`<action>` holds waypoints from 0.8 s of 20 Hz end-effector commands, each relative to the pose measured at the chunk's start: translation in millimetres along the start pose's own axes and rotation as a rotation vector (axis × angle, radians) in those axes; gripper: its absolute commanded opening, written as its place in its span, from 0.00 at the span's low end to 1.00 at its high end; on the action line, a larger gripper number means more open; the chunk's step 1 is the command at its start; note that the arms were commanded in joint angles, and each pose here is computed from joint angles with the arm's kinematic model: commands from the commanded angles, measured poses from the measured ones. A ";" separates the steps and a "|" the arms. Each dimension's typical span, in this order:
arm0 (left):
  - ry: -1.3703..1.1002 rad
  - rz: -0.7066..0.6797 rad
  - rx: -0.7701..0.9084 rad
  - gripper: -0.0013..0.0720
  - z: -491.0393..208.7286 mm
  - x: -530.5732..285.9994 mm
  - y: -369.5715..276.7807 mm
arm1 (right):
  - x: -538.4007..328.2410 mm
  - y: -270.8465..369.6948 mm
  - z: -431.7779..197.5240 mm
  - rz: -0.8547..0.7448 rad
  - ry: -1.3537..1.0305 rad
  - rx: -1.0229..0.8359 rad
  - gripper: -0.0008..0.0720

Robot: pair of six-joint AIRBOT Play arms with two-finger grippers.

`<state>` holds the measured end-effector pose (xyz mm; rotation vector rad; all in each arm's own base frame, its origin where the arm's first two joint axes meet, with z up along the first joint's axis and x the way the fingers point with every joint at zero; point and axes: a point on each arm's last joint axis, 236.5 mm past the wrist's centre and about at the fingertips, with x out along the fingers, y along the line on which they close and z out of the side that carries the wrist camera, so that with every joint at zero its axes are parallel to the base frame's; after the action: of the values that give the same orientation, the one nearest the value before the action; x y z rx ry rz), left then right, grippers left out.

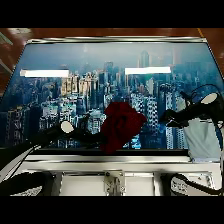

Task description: Fold the shirts.

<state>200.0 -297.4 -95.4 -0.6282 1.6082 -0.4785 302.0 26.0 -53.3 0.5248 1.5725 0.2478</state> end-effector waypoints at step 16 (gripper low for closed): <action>-0.099 -0.013 0.064 0.08 9.8 8.5 -13.6 | 100.0 61.6 34.9 0.084 -0.018 -0.014 0.82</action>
<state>208.3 -315.1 -104.9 -0.6575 1.5280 -0.4579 334.7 106.5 -104.2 0.5764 1.5711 0.3336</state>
